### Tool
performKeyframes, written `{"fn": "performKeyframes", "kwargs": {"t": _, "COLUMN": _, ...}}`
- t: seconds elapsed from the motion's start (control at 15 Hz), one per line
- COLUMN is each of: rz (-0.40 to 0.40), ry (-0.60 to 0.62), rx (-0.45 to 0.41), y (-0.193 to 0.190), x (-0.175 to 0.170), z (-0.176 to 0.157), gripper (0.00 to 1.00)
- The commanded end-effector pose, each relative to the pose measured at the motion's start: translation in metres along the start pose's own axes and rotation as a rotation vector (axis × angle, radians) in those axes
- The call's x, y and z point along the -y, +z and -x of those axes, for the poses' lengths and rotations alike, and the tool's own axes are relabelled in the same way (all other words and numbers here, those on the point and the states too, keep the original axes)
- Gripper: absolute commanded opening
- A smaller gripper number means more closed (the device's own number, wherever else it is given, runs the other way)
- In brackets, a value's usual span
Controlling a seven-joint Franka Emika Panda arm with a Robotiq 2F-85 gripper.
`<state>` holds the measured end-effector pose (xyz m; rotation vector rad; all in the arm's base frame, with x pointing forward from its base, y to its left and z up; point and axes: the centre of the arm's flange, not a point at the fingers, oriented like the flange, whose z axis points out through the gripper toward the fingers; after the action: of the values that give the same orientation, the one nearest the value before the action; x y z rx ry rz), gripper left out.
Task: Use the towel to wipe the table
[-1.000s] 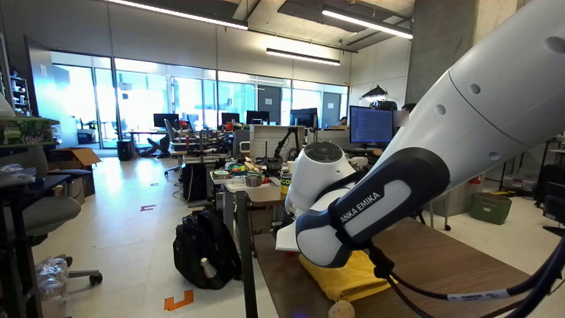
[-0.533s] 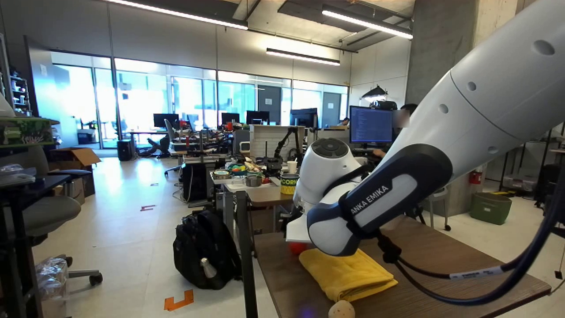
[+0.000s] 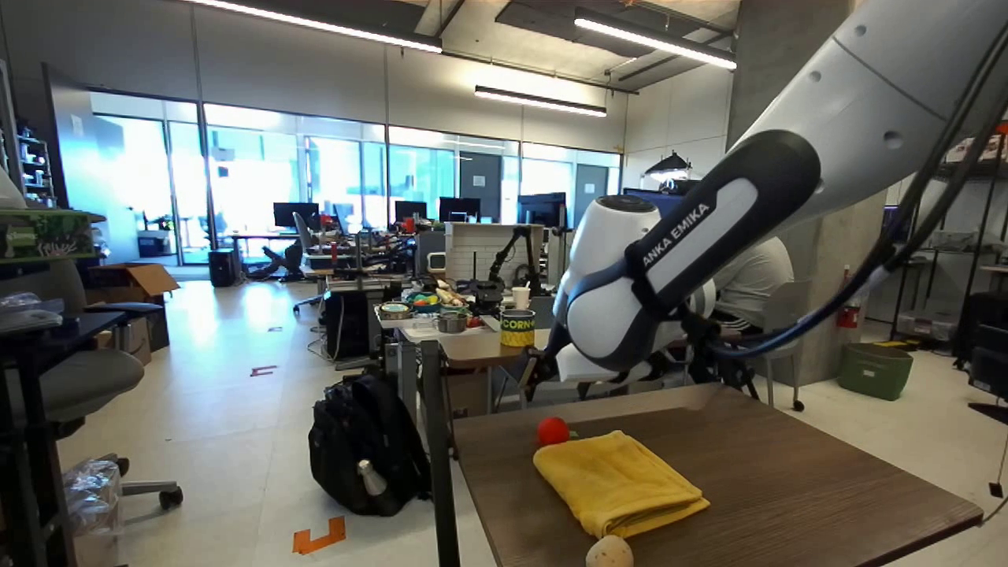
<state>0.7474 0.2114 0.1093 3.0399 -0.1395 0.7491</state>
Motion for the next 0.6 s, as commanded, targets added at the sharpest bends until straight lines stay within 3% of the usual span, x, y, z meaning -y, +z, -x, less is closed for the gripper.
{"fn": "performKeyframes", "kwargs": {"t": 0.0, "rz": 0.007, "ry": -0.119, "rx": 0.159, "y": -0.028, "x": -0.033, "z": 0.011, "gripper": 1.0}}
{"fn": "performKeyframes", "kwargs": {"t": 0.27, "rz": -0.024, "ry": -0.228, "rx": 0.335, "y": -0.023, "x": -0.043, "z": 0.027, "gripper": 1.0}}
{"fn": "performKeyframes", "kwargs": {"t": 0.53, "rz": -0.119, "ry": -0.324, "rx": 0.486, "y": -0.024, "x": -0.042, "z": 0.046, "gripper": 1.0}}
